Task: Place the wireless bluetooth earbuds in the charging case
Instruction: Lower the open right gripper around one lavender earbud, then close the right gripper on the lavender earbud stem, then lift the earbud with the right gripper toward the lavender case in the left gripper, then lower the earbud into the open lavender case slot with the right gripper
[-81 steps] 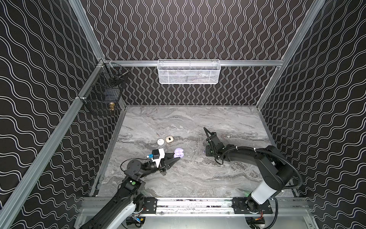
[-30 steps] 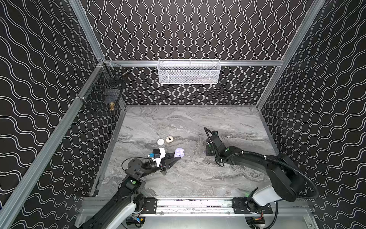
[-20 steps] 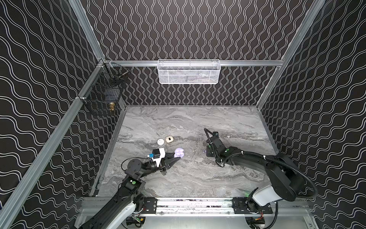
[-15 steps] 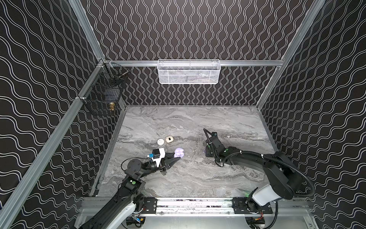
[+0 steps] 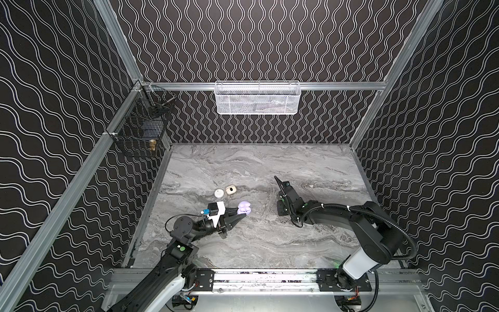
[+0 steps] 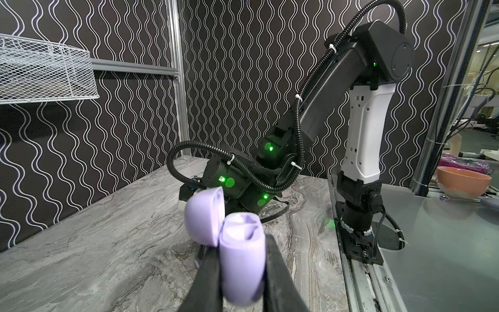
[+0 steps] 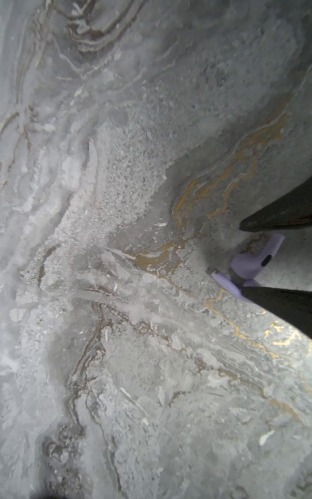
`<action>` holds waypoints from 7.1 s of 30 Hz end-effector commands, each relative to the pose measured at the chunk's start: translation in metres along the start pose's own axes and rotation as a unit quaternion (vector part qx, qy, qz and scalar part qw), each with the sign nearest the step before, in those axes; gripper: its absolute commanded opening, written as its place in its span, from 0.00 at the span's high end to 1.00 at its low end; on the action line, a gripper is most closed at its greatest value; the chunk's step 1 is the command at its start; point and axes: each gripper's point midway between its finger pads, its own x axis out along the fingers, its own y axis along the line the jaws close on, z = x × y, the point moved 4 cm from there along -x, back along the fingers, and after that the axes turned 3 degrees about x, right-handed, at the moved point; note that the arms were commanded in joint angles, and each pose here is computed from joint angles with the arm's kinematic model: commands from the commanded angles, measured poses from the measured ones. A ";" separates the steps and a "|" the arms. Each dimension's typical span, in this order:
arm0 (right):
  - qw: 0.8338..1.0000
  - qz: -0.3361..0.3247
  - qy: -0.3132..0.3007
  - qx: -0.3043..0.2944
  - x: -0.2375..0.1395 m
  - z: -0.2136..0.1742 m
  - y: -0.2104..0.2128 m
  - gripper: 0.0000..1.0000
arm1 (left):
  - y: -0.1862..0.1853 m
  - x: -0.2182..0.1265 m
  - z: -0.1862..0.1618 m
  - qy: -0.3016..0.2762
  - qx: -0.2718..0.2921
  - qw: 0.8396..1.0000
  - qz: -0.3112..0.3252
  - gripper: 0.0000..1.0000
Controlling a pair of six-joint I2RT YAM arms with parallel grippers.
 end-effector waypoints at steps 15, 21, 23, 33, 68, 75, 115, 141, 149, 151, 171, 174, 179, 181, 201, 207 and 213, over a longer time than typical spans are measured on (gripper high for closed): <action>0.999 -0.003 0.007 0.038 -0.006 -0.011 -0.007 0.72 | -0.005 -0.003 0.007 -0.012 0.006 1.000 -0.010 1.00; 0.999 0.011 0.009 0.042 -0.007 -0.015 -0.005 0.72 | -0.008 -0.008 0.012 -0.017 0.012 1.000 -0.003 1.00; 0.999 0.018 0.009 0.046 -0.008 -0.015 -0.004 0.73 | -0.009 -0.009 0.013 -0.018 0.013 1.000 -0.002 1.00; 0.998 0.025 0.009 0.056 -0.010 -0.018 -0.004 0.68 | -0.009 -0.008 0.013 -0.016 0.009 1.000 -0.003 1.00; 0.998 -0.050 0.026 0.031 0.002 -0.010 -0.012 0.60 | -0.007 -0.006 0.014 -0.014 0.015 1.000 -0.004 1.00; 0.997 -0.058 0.034 0.023 0.004 -0.012 -0.013 0.66 | -0.007 -0.005 0.014 -0.014 0.013 1.000 -0.007 1.00; 0.997 -0.047 -0.016 0.054 -0.023 0.005 -0.013 0.89 | -0.009 -0.005 0.016 -0.019 0.015 1.000 -0.011 1.00; 0.874 0.331 -0.355 0.022 -0.307 0.064 0.149 0.93 | -0.015 -0.012 0.030 -0.075 0.053 0.996 -0.013 1.00; 0.852 0.387 -0.354 -0.005 -0.322 0.049 0.179 0.93 | -0.017 -0.013 0.032 -0.084 0.057 0.995 -0.018 1.00; 0.847 0.394 -0.357 -0.012 -0.321 0.045 0.184 0.93 | -0.018 -0.014 0.032 -0.085 0.059 0.994 -0.019 1.00; 0.840 0.377 -0.390 -0.011 -0.306 0.044 0.195 0.96 | -0.021 -0.017 0.041 -0.098 0.072 0.992 -0.020 1.00; 0.841 0.376 -0.389 -0.010 -0.303 0.044 0.198 0.97 | -0.022 -0.017 0.042 -0.099 0.074 0.992 -0.019 1.00; 0.844 0.369 -0.390 -0.012 -0.298 0.044 0.203 0.97 | -0.022 -0.018 0.043 -0.097 0.077 0.992 -0.017 1.00; 0.844 0.366 -0.391 -0.011 -0.296 0.043 0.203 0.97 | -0.022 -0.019 0.044 -0.096 0.079 0.992 -0.014 1.00; 0.843 0.379 -0.382 -0.009 -0.284 0.031 0.205 0.99 | -0.015 -0.018 0.041 -0.091 0.071 0.993 0.009 1.00; 0.845 0.374 -0.383 -0.009 -0.280 0.029 0.204 0.99 | -0.013 -0.018 0.039 -0.088 0.069 0.994 0.016 1.00; 0.844 0.362 -0.395 -0.007 -0.280 0.031 0.197 0.99 | -0.012 -0.018 0.039 -0.087 0.067 0.994 0.017 1.00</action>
